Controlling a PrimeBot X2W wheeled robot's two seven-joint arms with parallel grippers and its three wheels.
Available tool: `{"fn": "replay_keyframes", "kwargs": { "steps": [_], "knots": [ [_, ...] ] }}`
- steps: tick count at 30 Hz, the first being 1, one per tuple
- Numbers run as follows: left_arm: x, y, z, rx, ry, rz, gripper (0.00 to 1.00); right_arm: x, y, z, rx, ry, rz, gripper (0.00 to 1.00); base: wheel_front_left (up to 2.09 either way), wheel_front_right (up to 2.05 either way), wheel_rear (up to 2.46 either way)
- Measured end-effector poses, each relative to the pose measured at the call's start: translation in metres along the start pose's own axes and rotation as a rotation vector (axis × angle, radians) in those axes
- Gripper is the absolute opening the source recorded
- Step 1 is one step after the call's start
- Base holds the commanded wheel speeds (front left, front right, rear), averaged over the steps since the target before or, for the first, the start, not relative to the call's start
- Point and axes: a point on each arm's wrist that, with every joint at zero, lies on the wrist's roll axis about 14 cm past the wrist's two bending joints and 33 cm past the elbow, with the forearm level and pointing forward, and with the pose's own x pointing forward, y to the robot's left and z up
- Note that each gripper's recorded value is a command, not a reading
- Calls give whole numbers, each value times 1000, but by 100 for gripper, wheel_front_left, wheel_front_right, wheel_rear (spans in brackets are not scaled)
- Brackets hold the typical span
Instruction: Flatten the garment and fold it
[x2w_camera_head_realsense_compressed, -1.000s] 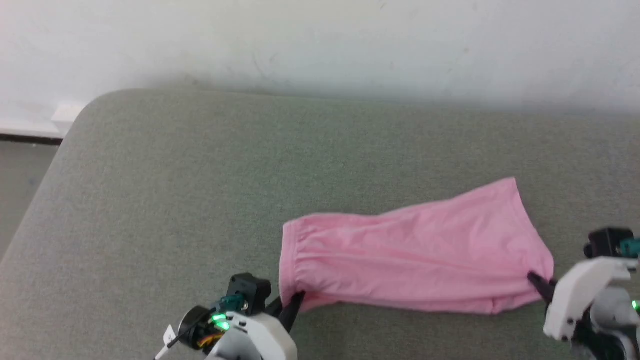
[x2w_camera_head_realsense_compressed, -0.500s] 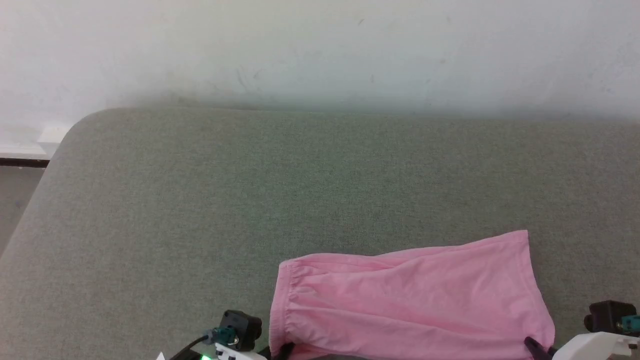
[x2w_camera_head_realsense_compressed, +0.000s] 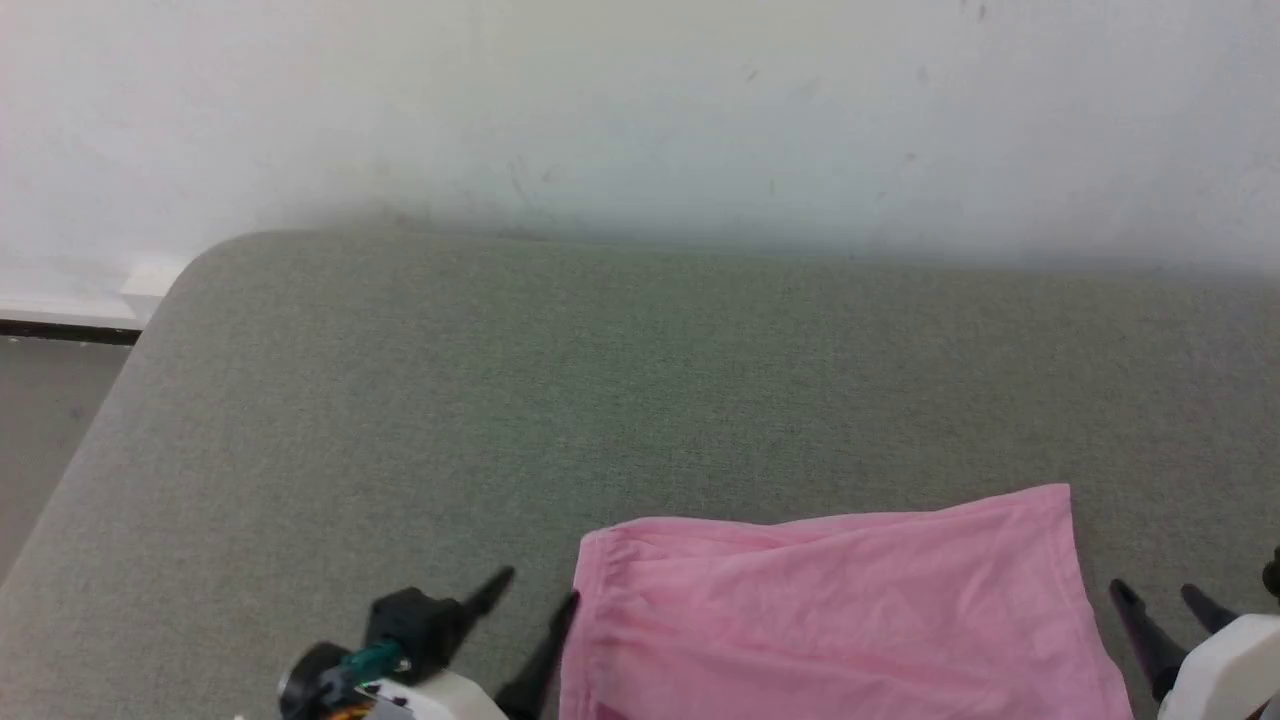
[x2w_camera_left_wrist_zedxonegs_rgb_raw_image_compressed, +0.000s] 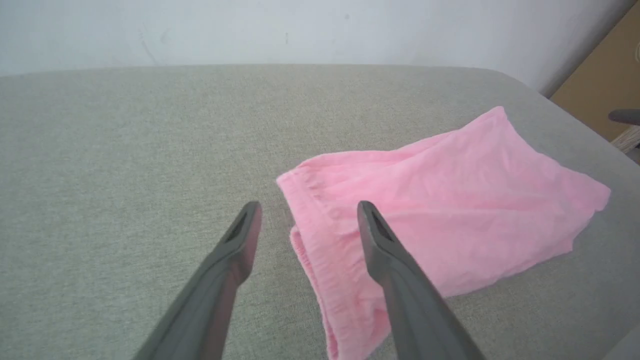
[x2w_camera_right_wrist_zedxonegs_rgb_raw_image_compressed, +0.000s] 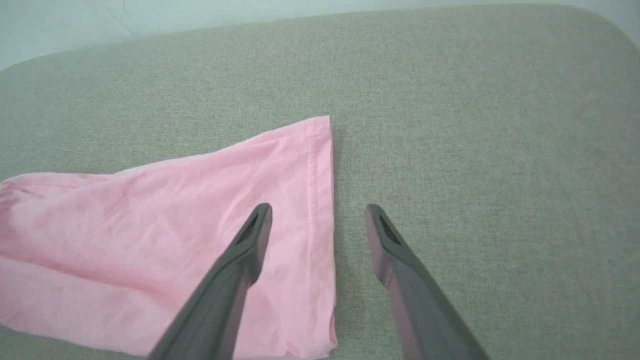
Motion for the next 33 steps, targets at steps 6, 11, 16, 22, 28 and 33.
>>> {"fn": "replay_keyframes", "kwargs": {
  "steps": [6, 11, 16, 22, 28, 33],
  "knots": [
    [-17, 47, 65, 139, -332, 219, 100, 7, 2, 5, -94, -47, 1, 100, 0, 0, 0],
    [-23, 62, 89, 254, -433, 337, 100, 15, -6, -19, -100, 13, -28, 100, 0, 0, 0],
    [-31, 62, 118, 350, -536, 406, 100, 24, -9, -41, -64, 85, -50, 100, 0, 0, 0],
    [-31, 61, 111, 368, -517, 423, 100, 38, 4, -68, -2, 187, -23, 100, 0, 0, 0],
    [-28, 62, 107, 376, -502, 418, 100, 53, 14, -81, 55, 271, 6, 100, 0, 0, 0],
    [-26, 63, 105, 372, -495, 426, 100, 61, 30, -86, 39, 323, 66, 100, 0, 0, 0]
  ]
}}
